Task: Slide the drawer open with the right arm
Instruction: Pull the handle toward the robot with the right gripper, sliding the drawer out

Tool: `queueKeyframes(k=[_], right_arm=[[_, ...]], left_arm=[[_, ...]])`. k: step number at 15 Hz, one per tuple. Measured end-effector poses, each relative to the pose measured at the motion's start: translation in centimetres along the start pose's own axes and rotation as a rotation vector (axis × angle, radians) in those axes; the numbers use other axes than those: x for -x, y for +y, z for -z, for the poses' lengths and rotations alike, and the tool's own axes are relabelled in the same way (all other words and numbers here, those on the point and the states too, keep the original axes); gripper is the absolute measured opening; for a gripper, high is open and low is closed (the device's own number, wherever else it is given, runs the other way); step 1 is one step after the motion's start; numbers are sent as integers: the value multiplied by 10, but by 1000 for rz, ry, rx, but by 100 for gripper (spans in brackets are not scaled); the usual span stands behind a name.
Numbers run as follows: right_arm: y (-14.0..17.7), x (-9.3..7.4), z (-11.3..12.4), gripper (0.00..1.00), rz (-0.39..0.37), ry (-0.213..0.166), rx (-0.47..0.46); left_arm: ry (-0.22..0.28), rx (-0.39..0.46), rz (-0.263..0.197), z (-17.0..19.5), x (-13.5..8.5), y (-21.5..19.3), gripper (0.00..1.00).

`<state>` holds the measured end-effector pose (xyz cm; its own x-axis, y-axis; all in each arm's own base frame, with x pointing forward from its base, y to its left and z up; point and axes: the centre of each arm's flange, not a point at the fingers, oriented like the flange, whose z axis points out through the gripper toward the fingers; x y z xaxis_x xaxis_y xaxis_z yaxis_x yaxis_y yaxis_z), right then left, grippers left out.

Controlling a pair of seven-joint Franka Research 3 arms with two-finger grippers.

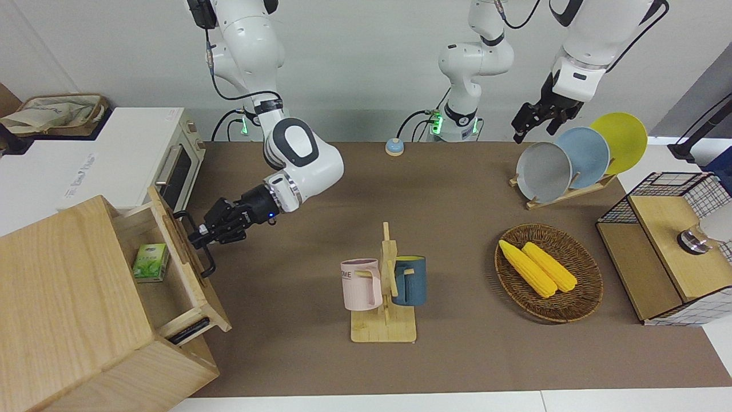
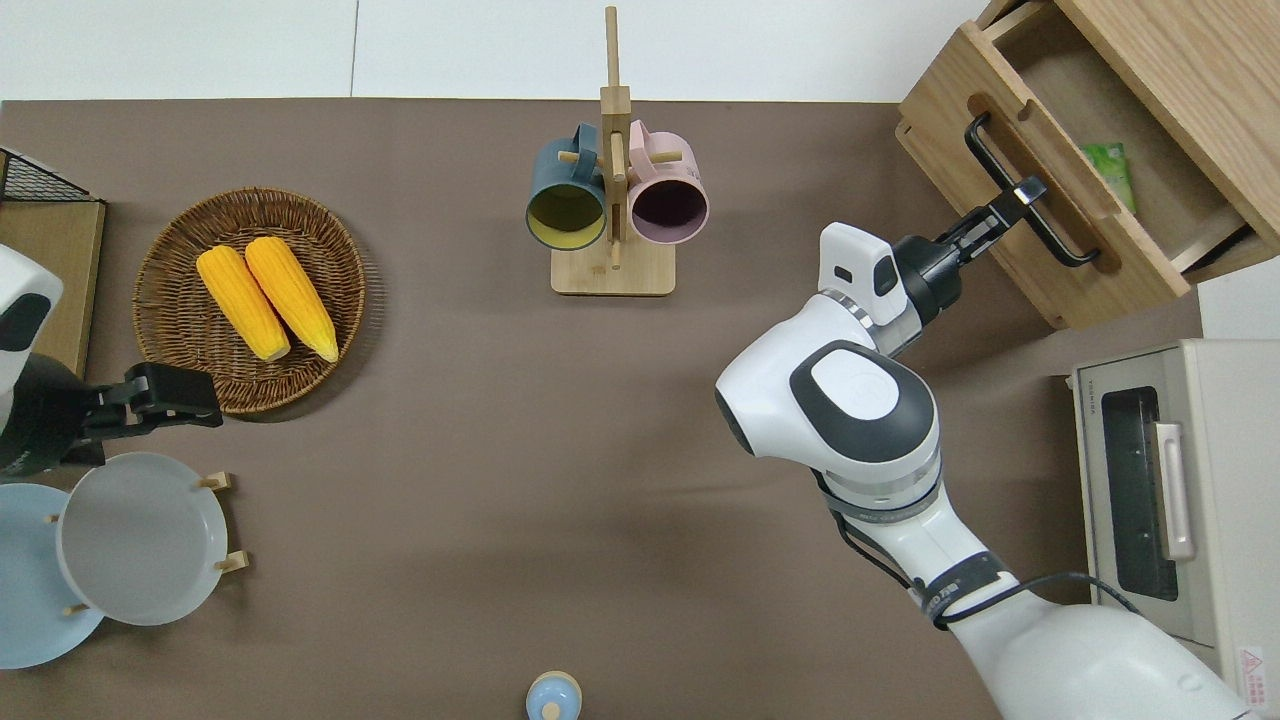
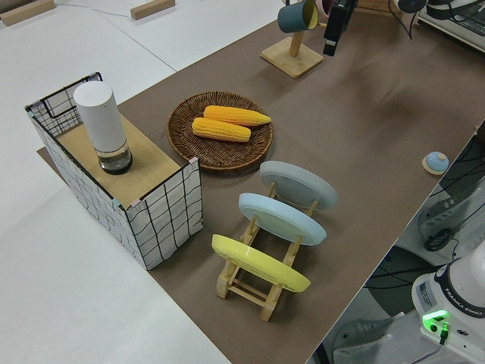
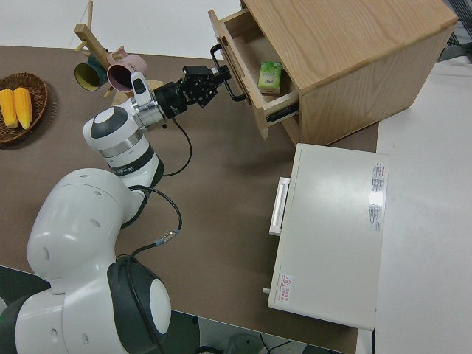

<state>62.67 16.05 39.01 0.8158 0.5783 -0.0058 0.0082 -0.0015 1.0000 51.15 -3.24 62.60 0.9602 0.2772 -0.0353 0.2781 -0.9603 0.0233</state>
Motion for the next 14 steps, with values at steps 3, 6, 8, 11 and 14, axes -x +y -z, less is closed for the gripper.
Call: queueKeyframes(k=[3, 6, 8, 11, 14], right_arm=[[0, -4, 26, 17, -2, -17, -2], [-1, -8, 57, 17, -2, -29, -5], [-1, -9, 76, 17, -1, -31, -6], [-1, -10, 97, 17, -1, -36, -9], [-1, -11, 113, 17, 0, -36, -10]], left_arm=[[0, 0, 0, 0, 0, 0, 100], [0, 0, 0, 0, 0, 0, 100], [0, 0, 0, 0, 0, 0, 100], [0, 0, 0, 0, 0, 0, 100], [0, 0, 0, 0, 0, 0, 100]])
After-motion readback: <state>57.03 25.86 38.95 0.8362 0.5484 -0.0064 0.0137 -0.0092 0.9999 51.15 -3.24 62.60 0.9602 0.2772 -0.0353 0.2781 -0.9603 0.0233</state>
